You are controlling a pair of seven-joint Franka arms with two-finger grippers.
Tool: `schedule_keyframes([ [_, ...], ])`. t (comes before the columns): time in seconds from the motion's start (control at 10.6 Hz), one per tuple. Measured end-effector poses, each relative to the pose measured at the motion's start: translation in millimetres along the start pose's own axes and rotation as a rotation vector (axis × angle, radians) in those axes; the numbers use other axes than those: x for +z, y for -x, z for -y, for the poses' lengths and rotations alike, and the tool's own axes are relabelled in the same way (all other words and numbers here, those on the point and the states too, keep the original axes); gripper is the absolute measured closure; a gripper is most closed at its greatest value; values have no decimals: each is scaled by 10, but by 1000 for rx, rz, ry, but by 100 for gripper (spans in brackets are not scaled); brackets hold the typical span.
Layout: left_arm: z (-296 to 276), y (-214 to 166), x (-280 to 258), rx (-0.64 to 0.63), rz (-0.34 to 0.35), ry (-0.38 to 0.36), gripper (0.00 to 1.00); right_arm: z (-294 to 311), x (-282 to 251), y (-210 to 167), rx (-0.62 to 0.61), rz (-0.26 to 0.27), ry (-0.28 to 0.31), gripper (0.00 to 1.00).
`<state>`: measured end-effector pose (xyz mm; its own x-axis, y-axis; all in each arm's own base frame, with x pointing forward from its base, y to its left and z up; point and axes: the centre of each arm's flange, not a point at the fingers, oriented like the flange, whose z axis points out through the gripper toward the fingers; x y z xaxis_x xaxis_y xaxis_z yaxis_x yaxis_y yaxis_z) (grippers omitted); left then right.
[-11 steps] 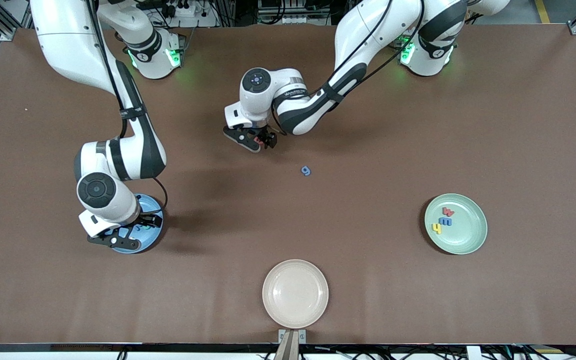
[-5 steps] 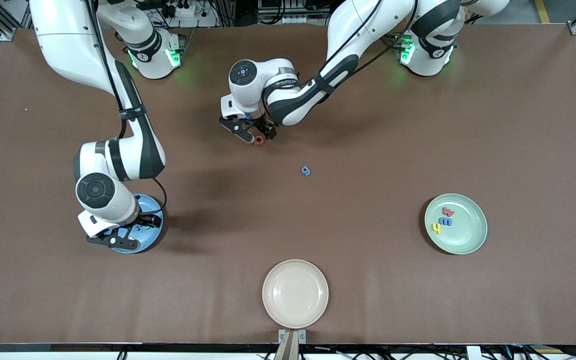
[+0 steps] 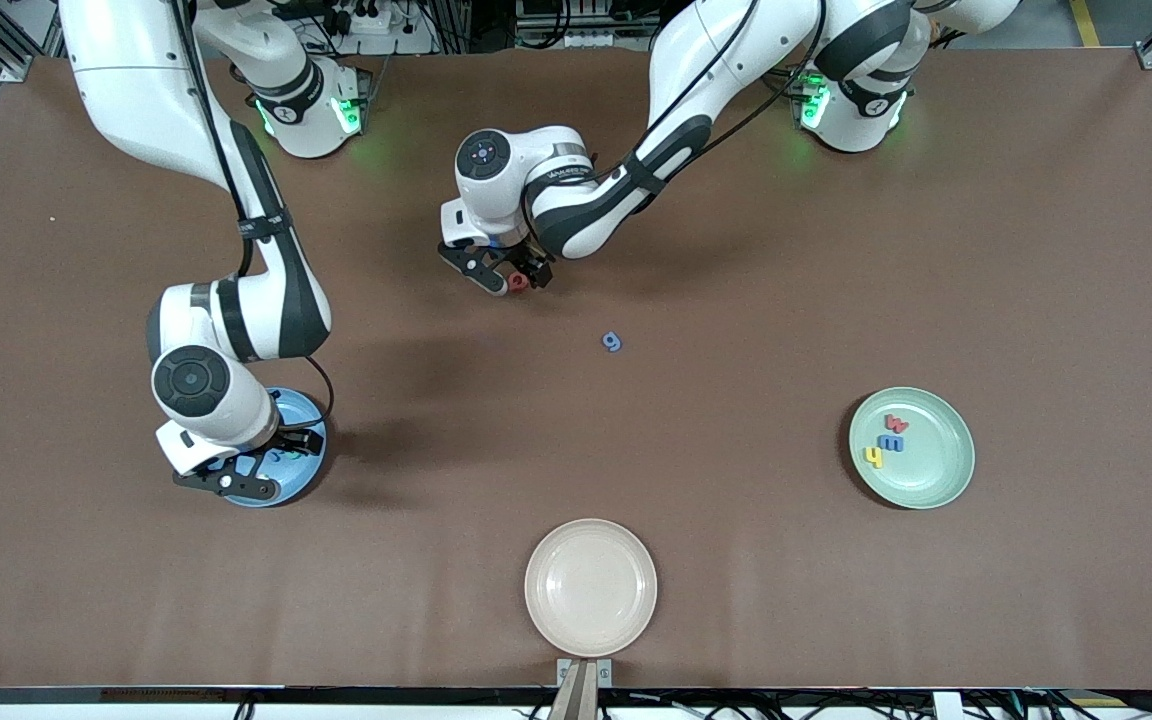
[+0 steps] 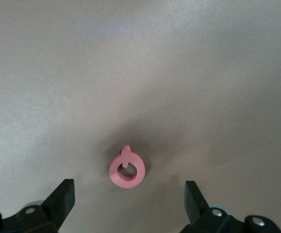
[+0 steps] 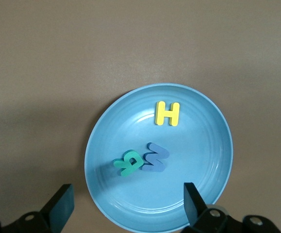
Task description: Sort uppercase to blue plate, lowercase to green plate
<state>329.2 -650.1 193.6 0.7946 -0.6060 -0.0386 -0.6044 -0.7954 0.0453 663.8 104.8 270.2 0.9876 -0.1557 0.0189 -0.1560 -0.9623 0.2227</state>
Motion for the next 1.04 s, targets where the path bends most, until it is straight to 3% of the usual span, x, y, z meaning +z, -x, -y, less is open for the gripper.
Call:
schedule_keyframes([
  [1.04,26,-56,57,-3,-12,-22,0,-5,4,-1,1,1,0,0],
])
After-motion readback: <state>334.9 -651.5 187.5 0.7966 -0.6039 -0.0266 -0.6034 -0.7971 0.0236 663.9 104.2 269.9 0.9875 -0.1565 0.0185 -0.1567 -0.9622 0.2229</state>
